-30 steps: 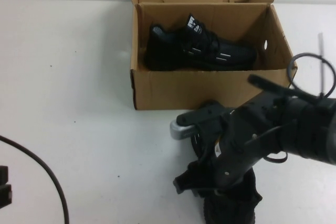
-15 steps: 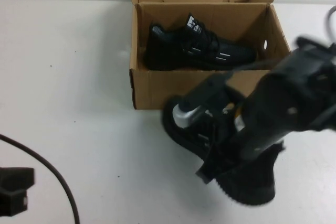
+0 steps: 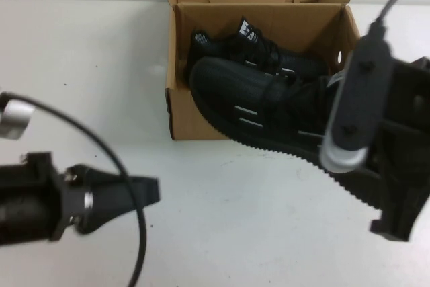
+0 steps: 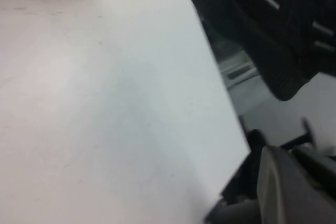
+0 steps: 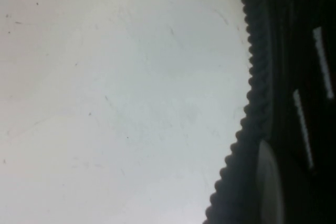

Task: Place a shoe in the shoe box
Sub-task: Hand over the shoe

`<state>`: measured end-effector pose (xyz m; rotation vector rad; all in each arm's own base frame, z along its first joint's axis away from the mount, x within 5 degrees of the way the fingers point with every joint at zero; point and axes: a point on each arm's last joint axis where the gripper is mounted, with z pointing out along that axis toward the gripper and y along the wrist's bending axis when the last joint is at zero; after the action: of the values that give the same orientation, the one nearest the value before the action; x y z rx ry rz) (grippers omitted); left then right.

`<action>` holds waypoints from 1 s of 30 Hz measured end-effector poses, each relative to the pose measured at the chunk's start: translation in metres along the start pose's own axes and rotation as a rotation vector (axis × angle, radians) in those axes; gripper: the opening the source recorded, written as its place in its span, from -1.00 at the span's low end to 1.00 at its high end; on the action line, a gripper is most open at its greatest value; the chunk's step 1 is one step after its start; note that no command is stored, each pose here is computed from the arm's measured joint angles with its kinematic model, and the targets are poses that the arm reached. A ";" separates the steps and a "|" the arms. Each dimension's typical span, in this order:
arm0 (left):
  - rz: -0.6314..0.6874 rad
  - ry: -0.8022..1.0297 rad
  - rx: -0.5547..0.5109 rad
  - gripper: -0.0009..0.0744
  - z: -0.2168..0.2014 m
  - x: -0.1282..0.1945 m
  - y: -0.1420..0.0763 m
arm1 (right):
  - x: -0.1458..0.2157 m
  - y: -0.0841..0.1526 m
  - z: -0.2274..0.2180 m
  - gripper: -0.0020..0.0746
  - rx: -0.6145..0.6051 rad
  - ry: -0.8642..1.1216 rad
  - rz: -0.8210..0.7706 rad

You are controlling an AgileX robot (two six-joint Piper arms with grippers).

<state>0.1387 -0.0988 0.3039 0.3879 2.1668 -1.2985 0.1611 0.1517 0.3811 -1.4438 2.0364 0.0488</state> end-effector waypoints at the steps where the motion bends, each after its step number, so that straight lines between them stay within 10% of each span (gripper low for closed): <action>1: -0.027 0.000 0.037 -0.98 0.004 -0.003 0.002 | 0.002 0.001 -0.004 -0.95 0.003 -0.004 -0.004; 11: -0.304 -0.063 0.212 -0.89 0.039 -0.034 0.033 | 0.008 0.007 -0.017 -0.95 -0.046 -0.003 0.016; 20: -0.380 -0.039 0.218 0.63 0.051 -0.043 0.045 | 0.007 0.010 -0.017 -0.95 -0.077 -0.019 -0.015; 30: -0.297 -0.060 0.224 0.80 0.063 -0.070 0.029 | 0.004 0.014 -0.018 -0.95 -0.115 -0.048 -0.026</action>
<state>0.2294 -0.1364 0.3038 0.1126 2.0907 -1.7013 0.1403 0.1469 0.3887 -1.5245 2.0038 0.1911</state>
